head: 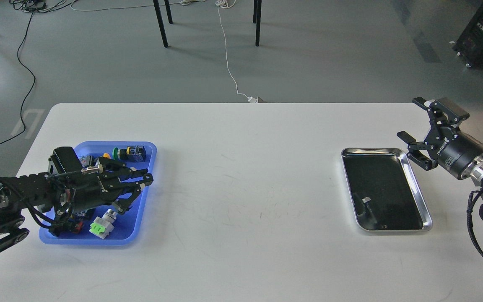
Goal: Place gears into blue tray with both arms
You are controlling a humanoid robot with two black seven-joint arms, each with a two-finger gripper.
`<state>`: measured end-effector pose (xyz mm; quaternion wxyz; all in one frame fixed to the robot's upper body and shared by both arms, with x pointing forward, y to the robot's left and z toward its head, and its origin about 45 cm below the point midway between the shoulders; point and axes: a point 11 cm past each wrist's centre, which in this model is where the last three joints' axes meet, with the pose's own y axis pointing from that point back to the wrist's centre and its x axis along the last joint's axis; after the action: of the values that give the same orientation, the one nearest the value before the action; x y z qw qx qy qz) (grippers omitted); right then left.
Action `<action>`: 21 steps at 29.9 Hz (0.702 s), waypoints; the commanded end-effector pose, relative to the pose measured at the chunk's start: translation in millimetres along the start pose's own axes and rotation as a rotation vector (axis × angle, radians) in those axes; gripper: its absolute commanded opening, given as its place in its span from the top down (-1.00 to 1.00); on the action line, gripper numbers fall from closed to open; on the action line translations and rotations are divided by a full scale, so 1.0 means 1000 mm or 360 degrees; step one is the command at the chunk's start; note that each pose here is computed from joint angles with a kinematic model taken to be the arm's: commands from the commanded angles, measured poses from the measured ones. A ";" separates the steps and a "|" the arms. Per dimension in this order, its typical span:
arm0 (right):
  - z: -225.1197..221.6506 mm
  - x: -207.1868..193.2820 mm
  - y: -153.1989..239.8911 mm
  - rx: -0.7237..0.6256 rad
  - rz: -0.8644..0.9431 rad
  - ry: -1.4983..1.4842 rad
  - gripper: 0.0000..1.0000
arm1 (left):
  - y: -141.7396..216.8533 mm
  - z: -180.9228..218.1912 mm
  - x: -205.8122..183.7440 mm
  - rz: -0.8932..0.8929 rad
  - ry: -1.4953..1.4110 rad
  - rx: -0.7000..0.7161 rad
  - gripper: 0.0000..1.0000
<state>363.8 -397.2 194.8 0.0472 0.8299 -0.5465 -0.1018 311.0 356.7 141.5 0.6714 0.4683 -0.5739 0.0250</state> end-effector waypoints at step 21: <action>-0.009 0.002 -0.002 0.0030 0.0001 0.0013 -0.94 | -0.004 -0.022 -0.009 0.0124 0.0432 0.0197 -0.58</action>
<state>366.1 -398.0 200.7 0.0454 0.8314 -0.5455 -0.0962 316.3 376.4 122.4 0.7001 0.4919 -0.5068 0.1049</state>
